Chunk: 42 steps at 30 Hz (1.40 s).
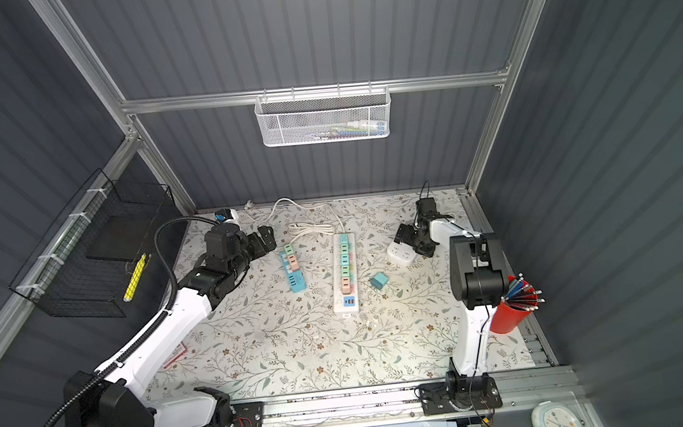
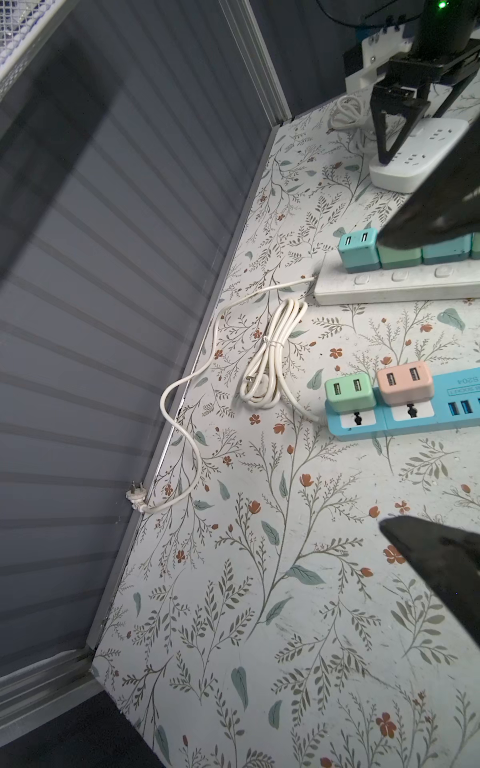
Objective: Insert the plug
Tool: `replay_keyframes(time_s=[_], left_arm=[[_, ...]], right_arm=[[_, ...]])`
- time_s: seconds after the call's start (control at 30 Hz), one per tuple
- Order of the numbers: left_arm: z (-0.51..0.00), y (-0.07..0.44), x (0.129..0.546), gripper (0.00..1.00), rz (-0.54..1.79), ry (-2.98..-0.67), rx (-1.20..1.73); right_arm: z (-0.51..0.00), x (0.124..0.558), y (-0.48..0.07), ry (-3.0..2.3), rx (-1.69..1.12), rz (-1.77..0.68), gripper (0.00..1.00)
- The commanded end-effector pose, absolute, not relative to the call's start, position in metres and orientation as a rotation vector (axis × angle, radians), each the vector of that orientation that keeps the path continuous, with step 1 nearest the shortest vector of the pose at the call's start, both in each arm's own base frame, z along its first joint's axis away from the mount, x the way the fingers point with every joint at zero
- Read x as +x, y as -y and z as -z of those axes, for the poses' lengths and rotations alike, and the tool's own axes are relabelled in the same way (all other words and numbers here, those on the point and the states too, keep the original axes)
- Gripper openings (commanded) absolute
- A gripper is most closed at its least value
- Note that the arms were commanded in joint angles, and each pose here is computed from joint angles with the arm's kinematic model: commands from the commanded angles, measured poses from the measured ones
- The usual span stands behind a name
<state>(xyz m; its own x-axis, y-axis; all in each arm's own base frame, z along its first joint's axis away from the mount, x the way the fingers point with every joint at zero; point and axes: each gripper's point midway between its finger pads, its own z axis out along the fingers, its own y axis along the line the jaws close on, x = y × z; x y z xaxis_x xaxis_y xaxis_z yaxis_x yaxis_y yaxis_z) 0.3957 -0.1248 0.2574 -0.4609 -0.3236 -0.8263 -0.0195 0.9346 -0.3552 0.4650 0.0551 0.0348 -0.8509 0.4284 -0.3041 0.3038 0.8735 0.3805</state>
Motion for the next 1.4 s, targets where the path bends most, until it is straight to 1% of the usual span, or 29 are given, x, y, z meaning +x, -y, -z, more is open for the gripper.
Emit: replay_keyframes(time_s=[0.0, 0.1, 0.2, 0.27, 0.33, 0.43, 0.6, 0.67, 0.83, 1.13, 1.3, 1.37], left_arm=[[-0.266, 0.127, 0.395, 1.00, 0.368, -2.012, -0.220], [-0.268, 0.126, 0.394, 1.00, 0.369, -2.006, -0.221], [-0.270, 0.125, 0.394, 1.00, 0.362, -2.001, -0.221], [-0.269, 0.123, 0.393, 1.00, 0.352, -2.000, -0.222], [-0.270, 0.123, 0.394, 1.00, 0.347, -1.999, -0.222], [-0.269, 0.124, 0.394, 1.00, 0.355, -2.001, -0.219], [-0.264, 0.126, 0.395, 1.00, 0.361, -2.014, -0.215], [-0.262, 0.127, 0.396, 1.00, 0.360, -2.020, -0.213], [-0.256, 0.132, 0.399, 1.00, 0.376, -2.039, -0.203], [-0.249, 0.142, 0.403, 1.00, 0.406, -2.062, -0.150], [-0.248, 0.157, 0.402, 0.98, 0.424, -2.076, -0.062], [-0.244, 0.171, 0.399, 0.96, 0.384, -2.103, 0.025]], right_arm=[[-0.042, 0.461, -0.078, -2.633, 0.557, -0.582, 0.96], [-0.049, 0.456, -0.099, -2.606, 0.558, -0.663, 0.96], [-0.061, 0.455, -0.117, -2.595, 0.517, -0.692, 0.95], [-0.073, 0.453, -0.118, -2.572, 0.502, -0.700, 0.95], [-0.085, 0.454, -0.107, -2.549, 0.487, -0.640, 0.95], [-0.098, 0.461, -0.091, -2.566, 0.413, -0.479, 0.96], [-0.085, 0.477, -0.080, -2.656, 0.315, -0.343, 0.96], [-0.079, 0.486, -0.080, -2.672, 0.296, -0.326, 0.96], [-0.064, 0.493, -0.093, -2.712, 0.263, -0.387, 0.95], [-0.062, 0.477, -0.121, -2.692, 0.267, -0.594, 0.95], [-0.083, 0.468, -0.138, -2.610, 0.280, -0.759, 0.95], [-0.095, 0.464, -0.133, -2.582, 0.284, -0.733, 0.95]])
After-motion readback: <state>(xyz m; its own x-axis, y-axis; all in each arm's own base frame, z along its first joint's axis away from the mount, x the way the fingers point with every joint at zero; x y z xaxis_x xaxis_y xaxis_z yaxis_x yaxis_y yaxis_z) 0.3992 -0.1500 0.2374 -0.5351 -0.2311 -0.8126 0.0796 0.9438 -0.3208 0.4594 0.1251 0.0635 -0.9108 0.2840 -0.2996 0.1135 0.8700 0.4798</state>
